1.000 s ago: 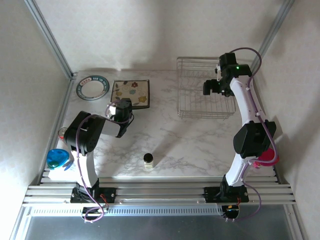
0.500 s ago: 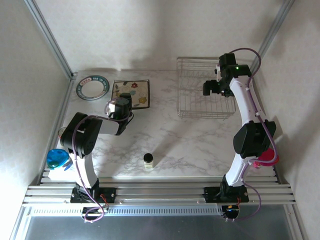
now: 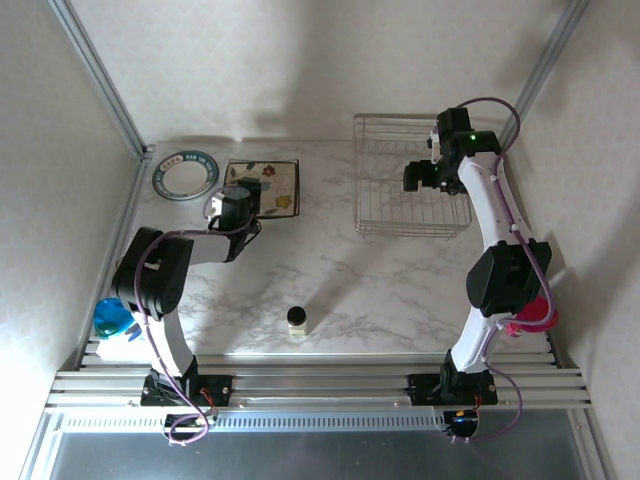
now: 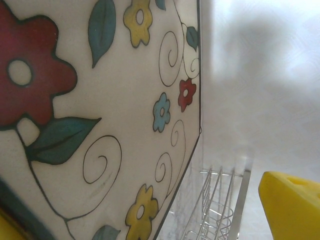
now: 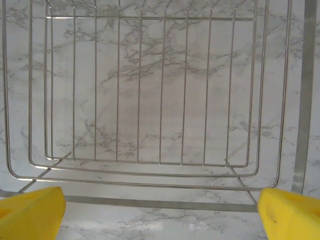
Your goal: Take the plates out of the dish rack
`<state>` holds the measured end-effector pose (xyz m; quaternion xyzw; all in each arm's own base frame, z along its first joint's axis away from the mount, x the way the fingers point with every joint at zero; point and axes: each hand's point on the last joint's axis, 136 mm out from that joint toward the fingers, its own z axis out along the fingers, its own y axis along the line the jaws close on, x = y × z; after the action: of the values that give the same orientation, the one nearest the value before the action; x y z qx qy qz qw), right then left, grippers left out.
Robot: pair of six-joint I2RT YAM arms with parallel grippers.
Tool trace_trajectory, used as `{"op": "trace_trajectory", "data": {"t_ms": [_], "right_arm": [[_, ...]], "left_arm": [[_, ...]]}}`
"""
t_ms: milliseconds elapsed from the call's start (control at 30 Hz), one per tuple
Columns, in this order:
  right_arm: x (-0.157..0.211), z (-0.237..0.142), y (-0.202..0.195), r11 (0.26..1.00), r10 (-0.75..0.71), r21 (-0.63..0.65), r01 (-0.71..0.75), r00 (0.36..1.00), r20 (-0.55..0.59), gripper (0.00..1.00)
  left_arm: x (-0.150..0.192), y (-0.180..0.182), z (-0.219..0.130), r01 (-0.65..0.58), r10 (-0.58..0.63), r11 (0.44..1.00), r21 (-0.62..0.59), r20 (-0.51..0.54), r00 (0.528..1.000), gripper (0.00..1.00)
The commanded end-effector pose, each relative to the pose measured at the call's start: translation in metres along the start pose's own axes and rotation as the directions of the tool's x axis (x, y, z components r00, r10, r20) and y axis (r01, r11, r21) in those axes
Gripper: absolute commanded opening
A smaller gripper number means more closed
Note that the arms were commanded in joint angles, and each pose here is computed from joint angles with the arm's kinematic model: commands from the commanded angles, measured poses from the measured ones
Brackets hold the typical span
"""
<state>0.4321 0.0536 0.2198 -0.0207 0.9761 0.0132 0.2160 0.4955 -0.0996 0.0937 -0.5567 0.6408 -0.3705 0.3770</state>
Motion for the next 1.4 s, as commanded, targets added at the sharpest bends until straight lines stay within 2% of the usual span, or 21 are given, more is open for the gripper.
{"op": "trace_trajectory", "data": {"t_ms": [0, 300, 1033, 1267, 1367], "right_arm": [[0.000, -0.010, 0.006, 1.000, -0.009, -0.020, 0.009, 1.000, 0.025, 0.99], [0.000, -0.009, 0.007, 1.000, -0.012, -0.020, 0.012, 1.000, 0.028, 0.99], [-0.007, -0.005, 0.017, 0.997, 0.015, -0.079, -0.010, 0.998, 0.065, 0.99], [0.000, -0.005, 0.017, 0.997, 0.013, -0.080, -0.008, 0.998, 0.059, 0.99], [0.008, -0.012, 0.015, 0.998, 0.006, -0.066, -0.001, 0.997, 0.075, 0.99]], "left_arm": [[-0.001, -0.026, -0.002, -0.036, 0.038, 0.998, 0.046, -0.037, 0.999, 1.00], [0.016, -0.029, 0.012, -0.061, 0.065, 0.997, 0.040, -0.122, 0.990, 1.00], [0.014, -0.039, -0.021, -0.257, 0.236, 0.962, -0.097, -0.187, 0.954, 1.00], [0.019, -0.036, -0.045, -0.254, 0.233, 0.964, -0.074, -0.216, 0.948, 1.00], [0.018, -0.049, -0.061, -0.290, 0.283, 0.957, -0.005, -0.205, 0.937, 0.99]]}}
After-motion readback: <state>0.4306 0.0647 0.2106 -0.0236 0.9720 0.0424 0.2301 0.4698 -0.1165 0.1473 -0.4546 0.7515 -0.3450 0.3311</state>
